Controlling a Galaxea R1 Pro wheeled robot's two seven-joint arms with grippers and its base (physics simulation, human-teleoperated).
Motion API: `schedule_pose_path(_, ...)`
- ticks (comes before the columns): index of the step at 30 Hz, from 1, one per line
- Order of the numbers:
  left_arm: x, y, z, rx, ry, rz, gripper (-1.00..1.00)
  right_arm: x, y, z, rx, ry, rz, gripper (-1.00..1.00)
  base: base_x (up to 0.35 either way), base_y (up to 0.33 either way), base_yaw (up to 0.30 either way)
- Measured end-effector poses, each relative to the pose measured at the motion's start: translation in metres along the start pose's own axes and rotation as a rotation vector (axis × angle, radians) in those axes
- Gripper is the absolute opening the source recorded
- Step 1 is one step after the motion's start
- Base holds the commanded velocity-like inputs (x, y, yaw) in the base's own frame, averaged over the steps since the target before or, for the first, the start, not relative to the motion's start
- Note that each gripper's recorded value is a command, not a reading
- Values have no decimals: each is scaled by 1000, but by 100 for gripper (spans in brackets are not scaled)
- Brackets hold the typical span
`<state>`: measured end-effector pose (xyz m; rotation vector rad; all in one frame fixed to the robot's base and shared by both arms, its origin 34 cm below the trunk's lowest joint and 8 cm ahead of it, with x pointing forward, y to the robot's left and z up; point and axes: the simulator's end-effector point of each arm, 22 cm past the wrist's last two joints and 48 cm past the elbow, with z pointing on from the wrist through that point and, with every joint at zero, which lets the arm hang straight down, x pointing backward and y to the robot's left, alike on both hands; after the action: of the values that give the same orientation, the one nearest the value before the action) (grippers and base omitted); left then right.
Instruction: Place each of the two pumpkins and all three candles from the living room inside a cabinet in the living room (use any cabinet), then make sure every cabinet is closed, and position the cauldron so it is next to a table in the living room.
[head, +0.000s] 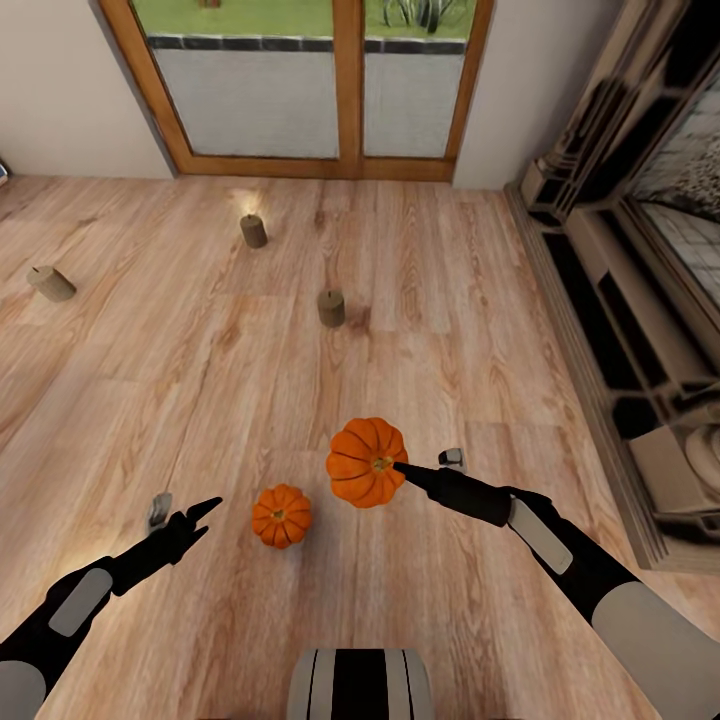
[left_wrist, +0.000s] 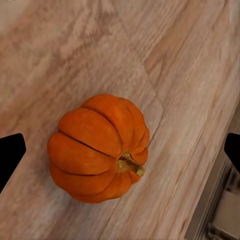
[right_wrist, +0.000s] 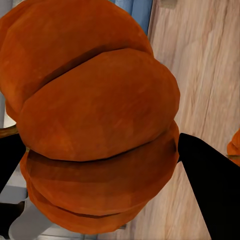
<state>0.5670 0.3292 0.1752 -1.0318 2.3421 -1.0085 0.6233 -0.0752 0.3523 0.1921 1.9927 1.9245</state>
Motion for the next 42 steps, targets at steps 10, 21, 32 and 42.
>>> schedule_pose_path(10,-3,8,1,-38,-17,19,100,-1,0,0,0,-2,0,-100,2,-47,0)
schedule_pose_path(21,6,42,9,-142,-27,42,100,7,-18,-2,14,1,29,-100,0,0,0)
schedule_pose_path(32,40,56,22,-159,58,82,100,18,-39,-4,27,5,70,-100,0,0,0)
schedule_pose_path(42,50,58,27,-159,82,117,100,20,-44,-4,33,7,77,-100,0,0,0)
